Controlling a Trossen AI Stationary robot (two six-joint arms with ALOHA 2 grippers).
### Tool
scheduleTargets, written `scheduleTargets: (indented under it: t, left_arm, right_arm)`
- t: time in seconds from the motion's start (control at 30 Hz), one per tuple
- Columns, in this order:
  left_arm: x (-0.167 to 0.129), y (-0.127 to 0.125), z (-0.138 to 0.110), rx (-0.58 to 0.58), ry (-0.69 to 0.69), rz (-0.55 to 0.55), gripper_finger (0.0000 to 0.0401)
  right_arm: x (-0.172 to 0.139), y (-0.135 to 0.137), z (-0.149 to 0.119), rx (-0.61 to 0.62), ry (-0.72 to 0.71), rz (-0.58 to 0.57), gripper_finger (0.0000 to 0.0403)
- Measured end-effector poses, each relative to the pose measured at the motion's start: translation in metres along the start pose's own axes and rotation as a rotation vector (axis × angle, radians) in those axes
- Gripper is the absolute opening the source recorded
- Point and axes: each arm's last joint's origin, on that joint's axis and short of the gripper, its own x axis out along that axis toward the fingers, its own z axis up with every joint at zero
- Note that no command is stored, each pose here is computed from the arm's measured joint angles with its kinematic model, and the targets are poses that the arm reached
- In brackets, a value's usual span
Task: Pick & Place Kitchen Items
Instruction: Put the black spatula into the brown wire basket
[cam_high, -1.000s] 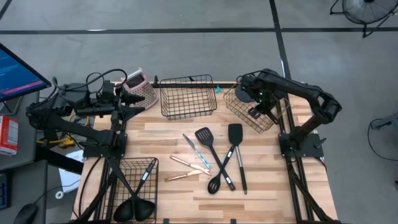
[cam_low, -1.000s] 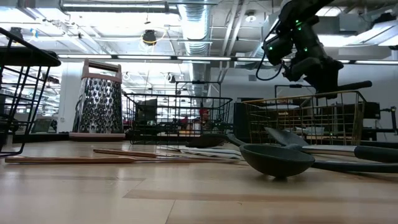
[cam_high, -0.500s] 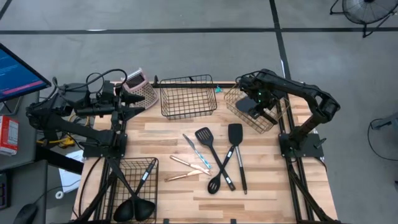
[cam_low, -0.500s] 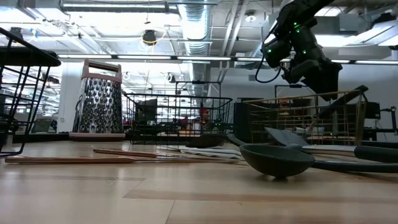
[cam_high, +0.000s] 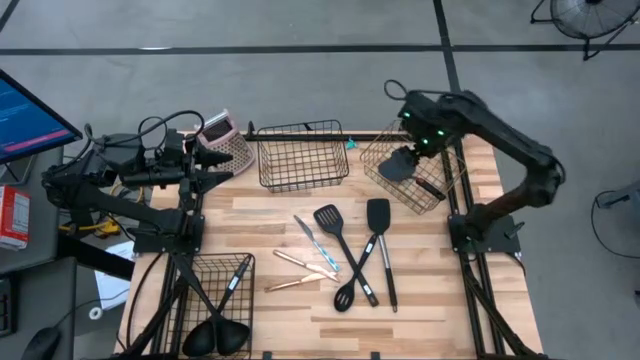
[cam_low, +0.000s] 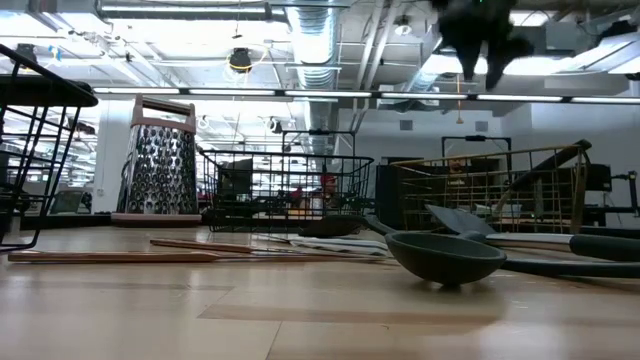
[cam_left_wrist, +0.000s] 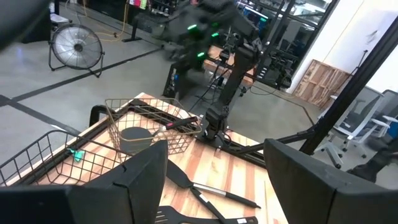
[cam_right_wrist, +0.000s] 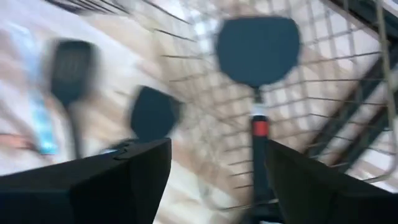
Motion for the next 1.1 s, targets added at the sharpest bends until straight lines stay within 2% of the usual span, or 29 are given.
scheduleTargets:
  t: [0.17,0.33,0.53,0.7,0.87,1.03,1.1]
  left_arm:
    - [0.000,0.000,0.000,0.000,0.000,0.000,0.0250]
    - [0.000,0.000,0.000,0.000,0.000,0.000,0.0250]
    - [0.000,0.000,0.000,0.000,0.000,-0.001,0.0250]
    - [0.000,0.000,0.000,0.000,0.001,-0.001,0.0250]
    - [0.000,0.000,0.000,0.000,0.001,-0.001,0.0250]
    - [0.000,0.000,0.000,-0.001,0.003,-0.005,0.0250]
    - [0.000,0.000,0.000,-0.001,0.002,-0.005,0.0250]
  right_arm:
    - [-0.028,0.029,-0.049,0.004,-0.093,0.062,0.0249]
    - [-0.017,0.065,-0.103,0.011,-0.052,0.058,0.0249]
    - [0.030,0.110,-0.160,0.061,0.012,0.011,0.0249]
    - [0.074,0.150,-0.194,0.079,0.075,0.048,0.0249]
    - [0.115,0.178,-0.210,0.054,0.147,-0.017,0.0249]
    - [0.151,0.191,-0.216,0.006,0.205,-0.118,0.0249]
    - [0.166,0.195,-0.216,-0.015,0.231,-0.099,0.0249]
